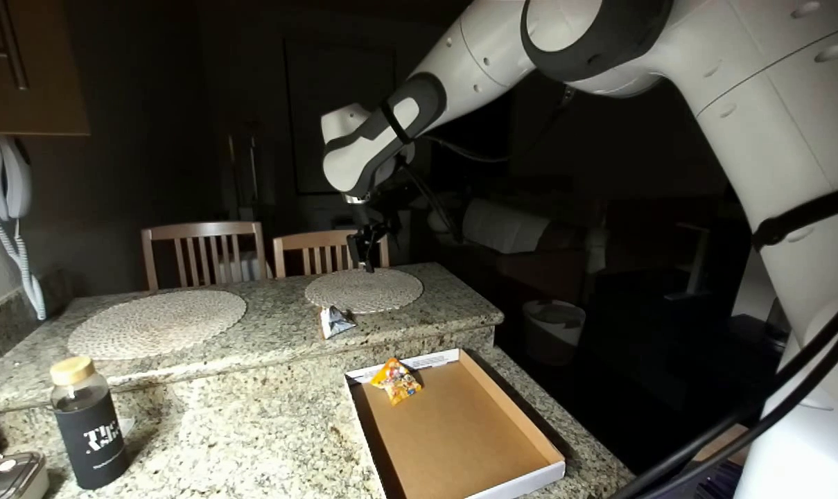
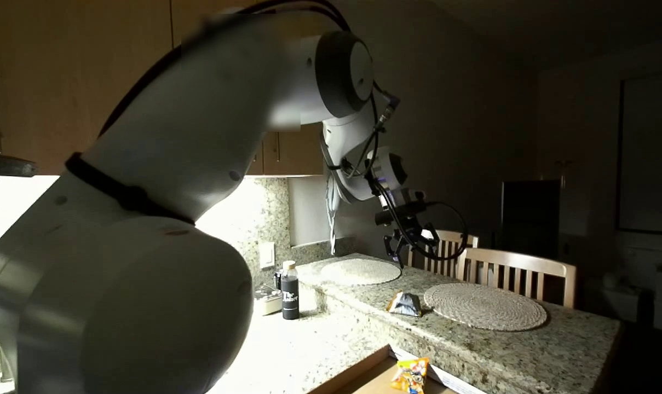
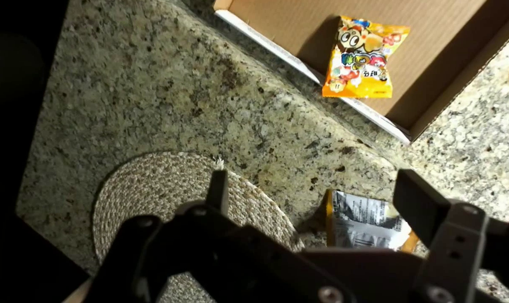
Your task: Put the packets inside the box
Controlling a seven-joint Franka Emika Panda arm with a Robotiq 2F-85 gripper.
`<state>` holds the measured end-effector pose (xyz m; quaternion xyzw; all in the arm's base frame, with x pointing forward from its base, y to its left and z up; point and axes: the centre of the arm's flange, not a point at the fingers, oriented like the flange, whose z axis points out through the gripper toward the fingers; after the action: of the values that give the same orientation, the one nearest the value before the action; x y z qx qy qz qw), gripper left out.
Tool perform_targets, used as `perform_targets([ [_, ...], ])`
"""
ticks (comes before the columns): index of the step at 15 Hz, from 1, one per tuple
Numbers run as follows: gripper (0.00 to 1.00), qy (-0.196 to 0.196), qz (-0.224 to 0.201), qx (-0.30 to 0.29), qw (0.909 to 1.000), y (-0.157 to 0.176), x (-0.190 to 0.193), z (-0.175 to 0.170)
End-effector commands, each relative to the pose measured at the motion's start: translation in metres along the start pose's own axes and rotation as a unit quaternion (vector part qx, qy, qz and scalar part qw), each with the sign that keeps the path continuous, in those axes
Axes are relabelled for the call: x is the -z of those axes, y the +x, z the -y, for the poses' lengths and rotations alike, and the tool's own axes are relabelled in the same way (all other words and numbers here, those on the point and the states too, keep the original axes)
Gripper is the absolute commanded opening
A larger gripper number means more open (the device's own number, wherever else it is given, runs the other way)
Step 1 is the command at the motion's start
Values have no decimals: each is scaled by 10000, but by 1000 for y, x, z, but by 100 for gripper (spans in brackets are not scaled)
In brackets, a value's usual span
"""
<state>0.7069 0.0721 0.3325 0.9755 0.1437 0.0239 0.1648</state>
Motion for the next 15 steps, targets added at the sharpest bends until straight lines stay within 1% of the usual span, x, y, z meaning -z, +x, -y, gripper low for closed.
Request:
perform_targets([
  [1,100,-2,0,5,10000,2,0,0],
  [3,100,-9,-1,-1,10000,3,3,-1],
  [4,100,-3,34,151,9999,11,2,0],
  [6,100,207,-76,454,9987,35,3,4],
  [7,100,497,-362,257,9978,49,4,6],
  [9,100,864,-711,59,9937,72,9,10],
  [11,100,1081,-879,-159,9901,98,11,17],
  [13,100,1195,-739,-264,9897,124,1,24],
  [15,100,1334,-412,-218,9900,138,-20,34],
])
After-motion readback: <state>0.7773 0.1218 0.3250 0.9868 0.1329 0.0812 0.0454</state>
